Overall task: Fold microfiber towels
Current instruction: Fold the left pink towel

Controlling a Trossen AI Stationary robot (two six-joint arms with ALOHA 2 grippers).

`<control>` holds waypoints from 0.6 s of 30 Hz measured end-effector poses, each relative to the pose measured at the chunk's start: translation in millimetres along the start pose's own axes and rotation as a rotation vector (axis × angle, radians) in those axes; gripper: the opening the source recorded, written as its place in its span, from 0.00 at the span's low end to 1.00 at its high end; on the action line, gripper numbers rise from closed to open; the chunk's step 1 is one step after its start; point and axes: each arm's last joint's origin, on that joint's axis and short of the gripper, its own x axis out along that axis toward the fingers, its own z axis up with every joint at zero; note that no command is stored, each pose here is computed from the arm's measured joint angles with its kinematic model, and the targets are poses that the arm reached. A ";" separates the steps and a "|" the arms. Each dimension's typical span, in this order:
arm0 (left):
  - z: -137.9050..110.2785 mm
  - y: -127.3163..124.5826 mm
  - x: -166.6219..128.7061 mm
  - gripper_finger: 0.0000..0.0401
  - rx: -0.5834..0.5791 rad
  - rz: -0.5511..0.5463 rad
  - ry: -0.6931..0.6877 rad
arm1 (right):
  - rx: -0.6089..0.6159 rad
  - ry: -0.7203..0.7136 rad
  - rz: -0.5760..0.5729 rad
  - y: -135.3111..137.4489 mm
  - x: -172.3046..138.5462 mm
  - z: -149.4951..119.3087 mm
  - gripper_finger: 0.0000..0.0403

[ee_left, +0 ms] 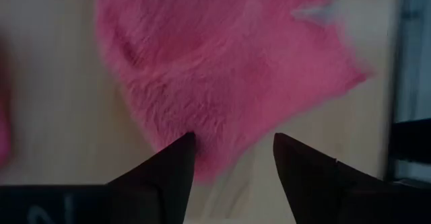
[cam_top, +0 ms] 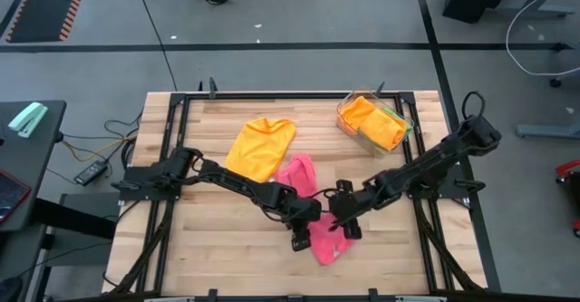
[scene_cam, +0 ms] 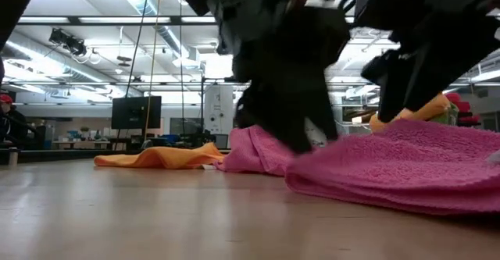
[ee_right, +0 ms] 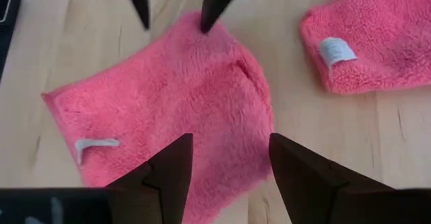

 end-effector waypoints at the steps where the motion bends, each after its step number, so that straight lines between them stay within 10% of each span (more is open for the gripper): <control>1: -2.8 0.5 1.5 0.51 -0.001 0.013 0.014 | 0.006 -0.008 0.001 -2.9 2.2 -1.7 0.51; 11: -8.6 0.5 13.9 0.33 0.014 0.030 0.028 | 0.008 -0.084 0.013 -12.5 16.4 -19.8 0.45; 18: -9.6 1.7 22.2 0.08 0.024 0.027 0.023 | -0.020 -0.078 0.038 -14.4 19.6 -27.1 0.16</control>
